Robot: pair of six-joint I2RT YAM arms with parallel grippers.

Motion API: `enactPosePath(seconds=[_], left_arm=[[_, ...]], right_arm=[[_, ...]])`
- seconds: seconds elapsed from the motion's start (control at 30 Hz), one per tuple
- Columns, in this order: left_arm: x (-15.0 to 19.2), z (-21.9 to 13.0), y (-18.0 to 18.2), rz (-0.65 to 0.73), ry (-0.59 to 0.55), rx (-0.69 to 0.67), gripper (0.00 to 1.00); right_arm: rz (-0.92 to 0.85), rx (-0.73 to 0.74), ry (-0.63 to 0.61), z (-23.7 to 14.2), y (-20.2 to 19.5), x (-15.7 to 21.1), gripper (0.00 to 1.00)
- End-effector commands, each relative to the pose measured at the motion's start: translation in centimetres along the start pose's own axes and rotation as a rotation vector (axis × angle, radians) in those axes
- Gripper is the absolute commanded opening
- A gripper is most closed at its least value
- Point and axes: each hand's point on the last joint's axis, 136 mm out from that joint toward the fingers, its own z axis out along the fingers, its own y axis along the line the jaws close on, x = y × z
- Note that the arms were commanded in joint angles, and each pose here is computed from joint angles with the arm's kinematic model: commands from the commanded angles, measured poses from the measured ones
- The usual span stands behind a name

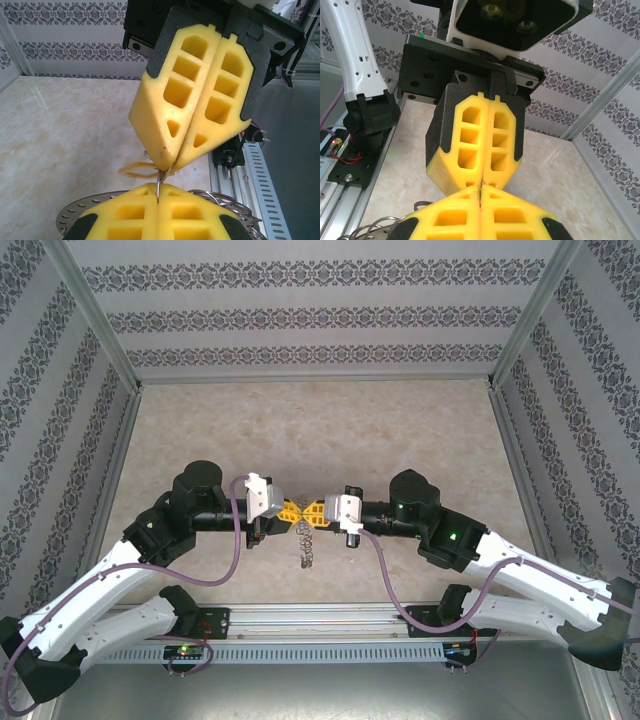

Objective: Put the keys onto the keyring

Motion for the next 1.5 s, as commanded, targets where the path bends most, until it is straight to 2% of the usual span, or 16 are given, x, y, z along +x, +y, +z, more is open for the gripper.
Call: enactPosePath(seconds=[0.0, 0.93, 1.33, 1.47], left_arm=[[-3.7, -0.9, -0.7, 0.108, -0.122, 0.026, 0.00], [-4.1, -1.0, -1.3, 0.107, -0.140, 0.053, 0.00], [-4.4, -1.2, -1.4, 0.112, -0.153, 0.054, 0.00], [-4.5, -1.2, -1.4, 0.113, -0.158, 0.054, 0.00]], right_arm=[[0.023, -0.041, 0.071, -0.1, 0.9, 2.2, 0.00], [-0.042, -0.059, 0.059, -0.4, 1.1, 2.2, 0.00], [-0.020, 0.019, 0.053, -0.6, -0.3, 2.7, 0.00], [-0.011, 0.035, 0.043, -0.8, -0.6, 2.8, 0.03]])
